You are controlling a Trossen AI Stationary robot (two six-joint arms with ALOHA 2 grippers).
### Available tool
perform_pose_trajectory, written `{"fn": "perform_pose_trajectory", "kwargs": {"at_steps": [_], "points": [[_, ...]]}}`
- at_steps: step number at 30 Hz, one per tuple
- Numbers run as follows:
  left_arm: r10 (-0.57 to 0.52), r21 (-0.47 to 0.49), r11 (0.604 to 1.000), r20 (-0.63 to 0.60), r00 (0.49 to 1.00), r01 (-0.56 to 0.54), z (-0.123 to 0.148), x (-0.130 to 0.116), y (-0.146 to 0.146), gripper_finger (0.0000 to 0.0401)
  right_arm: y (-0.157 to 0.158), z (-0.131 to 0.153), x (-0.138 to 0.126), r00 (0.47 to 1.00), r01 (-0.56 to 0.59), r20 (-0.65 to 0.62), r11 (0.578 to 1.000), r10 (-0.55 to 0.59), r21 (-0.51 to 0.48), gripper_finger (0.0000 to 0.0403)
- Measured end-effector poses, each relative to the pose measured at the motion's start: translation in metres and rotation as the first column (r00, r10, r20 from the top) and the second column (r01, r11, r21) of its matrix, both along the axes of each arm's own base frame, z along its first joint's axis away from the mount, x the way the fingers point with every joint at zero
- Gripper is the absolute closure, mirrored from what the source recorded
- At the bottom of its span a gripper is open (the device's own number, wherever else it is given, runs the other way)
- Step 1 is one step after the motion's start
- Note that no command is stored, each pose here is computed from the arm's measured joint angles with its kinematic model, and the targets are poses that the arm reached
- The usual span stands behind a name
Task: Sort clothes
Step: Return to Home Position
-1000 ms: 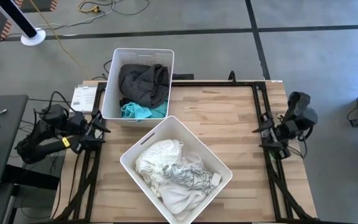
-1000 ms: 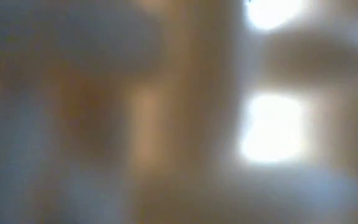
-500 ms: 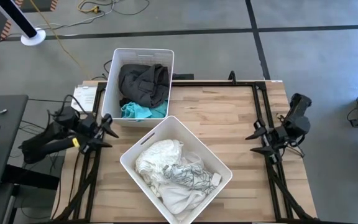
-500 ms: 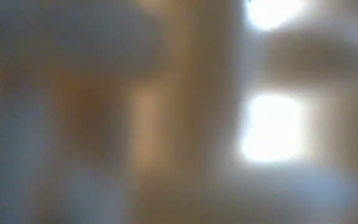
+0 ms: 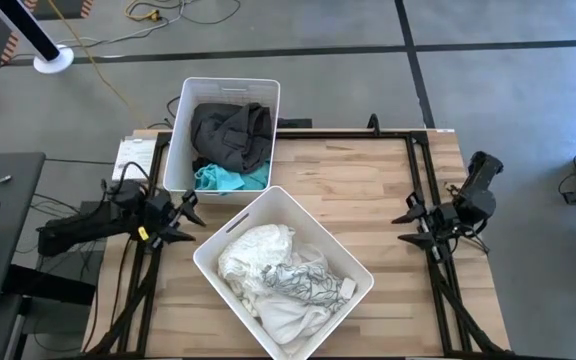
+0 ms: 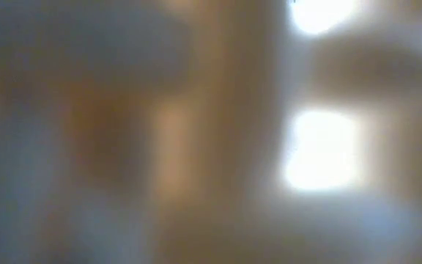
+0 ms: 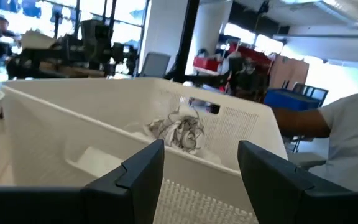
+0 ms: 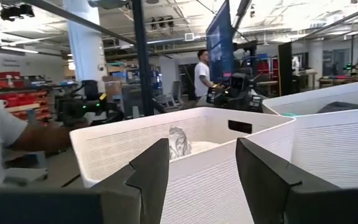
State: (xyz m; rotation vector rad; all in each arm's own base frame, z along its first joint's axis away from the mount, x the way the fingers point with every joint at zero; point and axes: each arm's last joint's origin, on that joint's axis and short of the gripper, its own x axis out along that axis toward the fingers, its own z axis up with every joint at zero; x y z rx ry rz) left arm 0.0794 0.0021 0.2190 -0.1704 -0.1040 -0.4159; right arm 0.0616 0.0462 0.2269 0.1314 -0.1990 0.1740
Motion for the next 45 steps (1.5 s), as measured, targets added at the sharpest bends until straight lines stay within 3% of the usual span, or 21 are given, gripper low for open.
{"fn": "perform_pose_trajectory", "kwargs": {"at_steps": [9,26,35,39,45], "points": [[-0.077,-0.049,0.995,0.103,0.992,0.082,-0.023,0.009,-0.005,0.0202,-0.002,-0.005,0.003,0.998,0.049,-0.042,0.999,-0.050,-0.020,0.0207],[-0.045,-0.035,0.998,0.041,0.998,0.047,-0.033,0.012,-0.005,0.0202,-0.007,-0.009,0.007,0.990,0.118,-0.079,0.993,-0.119,-0.014,0.0209],[-0.061,-0.092,0.994,0.001,0.998,0.061,-0.035,0.013,-0.006,0.0202,-0.009,-0.010,0.008,0.987,0.141,-0.081,0.990,-0.142,-0.019,0.0209],[-0.062,-0.105,0.993,-0.032,0.998,0.059,-0.037,0.013,-0.005,0.0202,-0.007,-0.015,0.008,0.984,0.124,-0.129,0.992,-0.125,-0.014,0.0209],[-0.065,-0.127,0.991,-0.102,0.993,0.052,-0.044,0.014,-0.005,0.0202,0.000,-0.025,0.011,0.996,-0.016,-0.089,0.988,0.002,-0.155,0.0209]]}}
